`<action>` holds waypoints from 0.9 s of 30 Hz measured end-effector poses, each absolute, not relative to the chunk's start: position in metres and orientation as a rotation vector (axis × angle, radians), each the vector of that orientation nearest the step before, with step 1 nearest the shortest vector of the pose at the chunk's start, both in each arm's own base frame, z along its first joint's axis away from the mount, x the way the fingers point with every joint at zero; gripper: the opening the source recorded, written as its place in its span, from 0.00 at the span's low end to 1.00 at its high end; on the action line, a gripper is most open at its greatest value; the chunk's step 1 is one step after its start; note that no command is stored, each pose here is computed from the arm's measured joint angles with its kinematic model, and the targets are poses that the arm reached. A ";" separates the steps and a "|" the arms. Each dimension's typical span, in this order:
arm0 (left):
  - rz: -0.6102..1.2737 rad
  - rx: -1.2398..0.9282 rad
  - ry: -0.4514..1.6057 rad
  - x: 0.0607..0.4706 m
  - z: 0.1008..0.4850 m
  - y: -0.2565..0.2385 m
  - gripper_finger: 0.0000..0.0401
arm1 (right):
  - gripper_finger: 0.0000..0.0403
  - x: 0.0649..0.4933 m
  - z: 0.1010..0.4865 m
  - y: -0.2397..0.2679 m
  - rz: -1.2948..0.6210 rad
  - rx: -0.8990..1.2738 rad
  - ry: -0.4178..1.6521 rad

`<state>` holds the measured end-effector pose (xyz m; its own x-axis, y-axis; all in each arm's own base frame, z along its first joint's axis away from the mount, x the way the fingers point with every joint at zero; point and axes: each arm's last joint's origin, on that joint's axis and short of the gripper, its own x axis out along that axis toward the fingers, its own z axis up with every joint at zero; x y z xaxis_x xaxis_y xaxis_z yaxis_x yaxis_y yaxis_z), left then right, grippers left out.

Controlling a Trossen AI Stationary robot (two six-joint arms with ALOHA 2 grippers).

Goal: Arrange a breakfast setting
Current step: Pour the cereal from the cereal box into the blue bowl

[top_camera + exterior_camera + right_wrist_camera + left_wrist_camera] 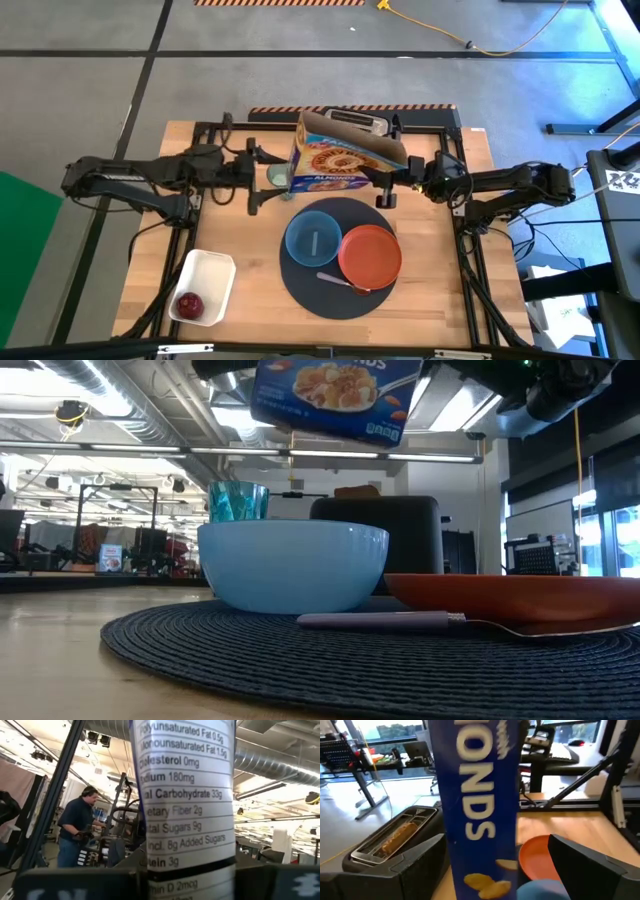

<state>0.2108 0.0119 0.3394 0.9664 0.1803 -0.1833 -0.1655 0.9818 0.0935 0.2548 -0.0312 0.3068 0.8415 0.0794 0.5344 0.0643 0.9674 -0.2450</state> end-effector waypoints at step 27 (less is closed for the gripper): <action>0.179 0.199 0.009 0.269 0.328 0.014 0.66 | 0.21 0.255 0.306 -0.030 0.055 -0.269 -0.568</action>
<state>0.2694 0.0145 0.3284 0.9840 0.1782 0.0089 -0.1764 0.9642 0.1979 0.2553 -0.0299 0.3059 0.8427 0.1251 0.5237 0.0226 0.9635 -0.2667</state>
